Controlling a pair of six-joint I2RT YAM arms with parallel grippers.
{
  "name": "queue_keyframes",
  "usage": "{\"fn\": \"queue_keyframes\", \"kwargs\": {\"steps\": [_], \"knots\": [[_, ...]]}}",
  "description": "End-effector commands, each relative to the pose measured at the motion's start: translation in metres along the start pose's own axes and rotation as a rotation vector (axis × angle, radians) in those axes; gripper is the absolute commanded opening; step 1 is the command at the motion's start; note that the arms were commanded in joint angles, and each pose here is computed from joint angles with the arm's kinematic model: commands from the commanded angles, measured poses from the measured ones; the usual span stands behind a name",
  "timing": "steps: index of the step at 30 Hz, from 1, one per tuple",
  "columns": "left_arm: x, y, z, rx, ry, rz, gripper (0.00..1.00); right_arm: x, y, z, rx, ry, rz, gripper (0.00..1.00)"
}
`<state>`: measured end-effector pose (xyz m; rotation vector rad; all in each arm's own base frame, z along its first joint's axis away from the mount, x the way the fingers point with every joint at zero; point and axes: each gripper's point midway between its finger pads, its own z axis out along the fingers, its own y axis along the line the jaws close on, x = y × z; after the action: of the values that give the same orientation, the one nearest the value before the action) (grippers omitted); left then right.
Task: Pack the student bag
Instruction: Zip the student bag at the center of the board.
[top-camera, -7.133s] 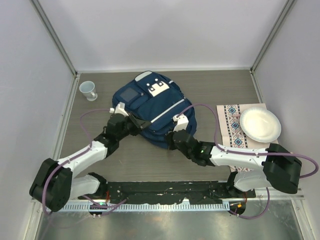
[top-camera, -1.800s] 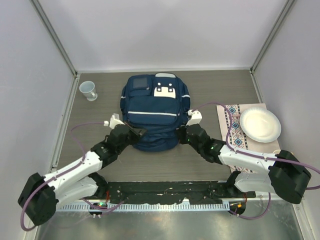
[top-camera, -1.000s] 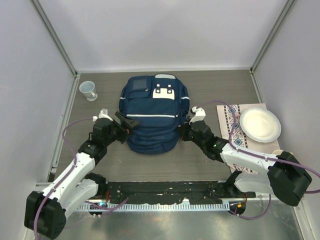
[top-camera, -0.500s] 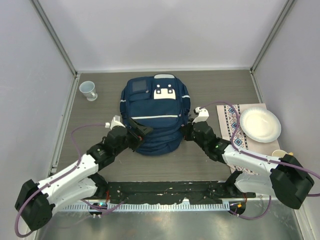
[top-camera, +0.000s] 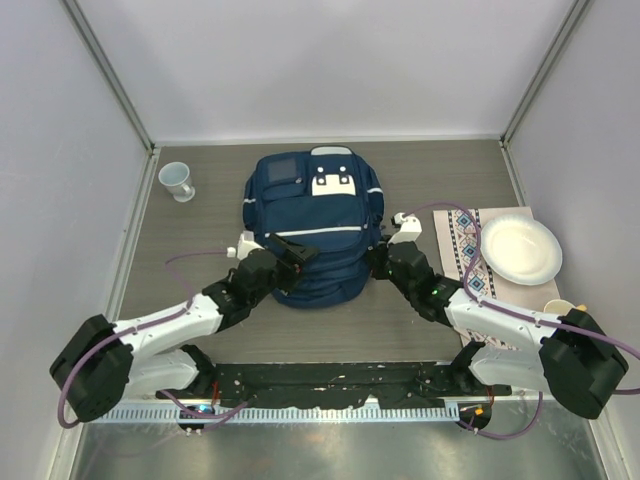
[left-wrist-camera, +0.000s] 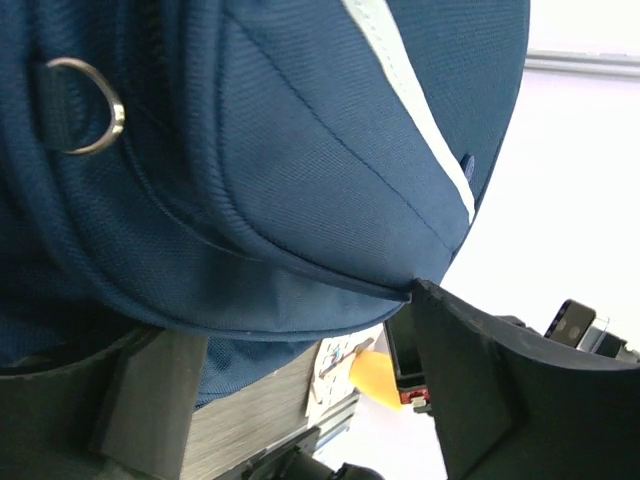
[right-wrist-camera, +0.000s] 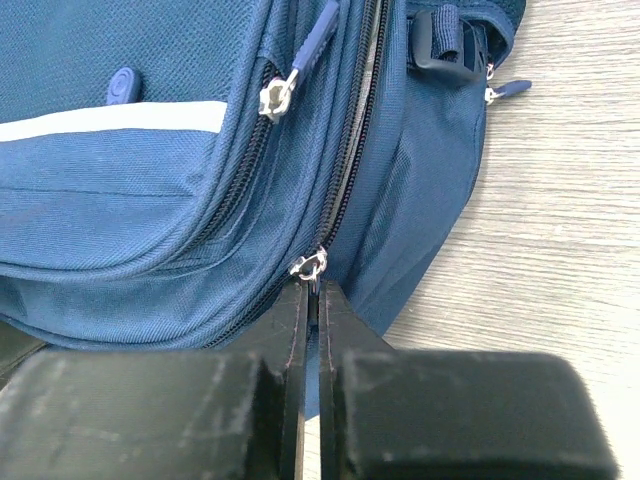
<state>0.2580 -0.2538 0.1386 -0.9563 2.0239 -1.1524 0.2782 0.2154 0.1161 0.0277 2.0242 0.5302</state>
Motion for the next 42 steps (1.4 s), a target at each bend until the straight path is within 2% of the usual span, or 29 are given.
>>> {"fn": "queue_keyframes", "kwargs": {"steps": [1, 2, 3, 6, 8, 9, 11, 12, 16, 20, 21, 26, 33, 42], "knots": [[-0.008, -0.065, 0.003, 0.217, -0.046, -0.122, 0.76, -0.013, 0.01, -0.004, -0.035, -0.046, 0.02, 0.01], [-0.008, -0.063, 0.004, 0.217, -0.048, -0.127, 0.71, -0.014, 0.009, -0.004, -0.033, -0.048, 0.02, 0.01], [-0.01, -0.061, 0.005, 0.213, -0.057, -0.129, 0.59, -0.014, 0.009, -0.004, -0.031, -0.05, 0.021, 0.01], [-0.015, -0.056, 0.002, 0.211, -0.085, -0.114, 0.36, -0.014, 0.007, -0.005, -0.025, -0.05, 0.019, 0.01], [-0.021, -0.048, 0.001, 0.182, -0.12, -0.091, 0.26, -0.013, 0.007, -0.006, -0.025, -0.051, 0.016, 0.01], [-0.023, -0.046, 0.0, 0.172, -0.131, -0.064, 0.17, -0.013, 0.007, -0.006, -0.025, -0.051, 0.015, 0.01], [-0.03, -0.041, -0.005, 0.15, -0.155, -0.028, 0.09, -0.013, 0.006, -0.006, -0.023, -0.05, 0.01, 0.01], [-0.034, -0.038, -0.007, 0.137, -0.165, 0.008, 0.0, -0.014, 0.006, -0.006, -0.022, -0.052, 0.007, 0.01], [-0.049, -0.011, -0.015, 0.038, -0.165, 0.081, 0.0, -0.017, 0.003, -0.005, -0.006, -0.064, -0.001, 0.01], [-0.059, 0.02, -0.027, 0.007, -0.092, 0.071, 0.0, -0.022, -0.005, -0.001, 0.039, -0.078, -0.028, 0.01], [-0.069, 0.027, -0.028, -0.005, -0.108, 0.06, 0.0, -0.021, -0.006, 0.002, 0.043, -0.072, -0.035, 0.01], [-0.066, 0.051, -0.037, -0.061, -0.023, 0.12, 0.0, -0.036, -0.007, 0.011, 0.039, -0.092, -0.056, 0.01], [-0.066, 0.052, -0.046, -0.092, 0.014, 0.217, 0.0, -0.064, -0.03, 0.024, 0.078, -0.129, -0.074, 0.01], [-0.069, 0.047, -0.045, -0.08, 0.02, 0.231, 0.0, -0.096, -0.038, 0.033, 0.072, -0.148, -0.123, 0.01]]}}
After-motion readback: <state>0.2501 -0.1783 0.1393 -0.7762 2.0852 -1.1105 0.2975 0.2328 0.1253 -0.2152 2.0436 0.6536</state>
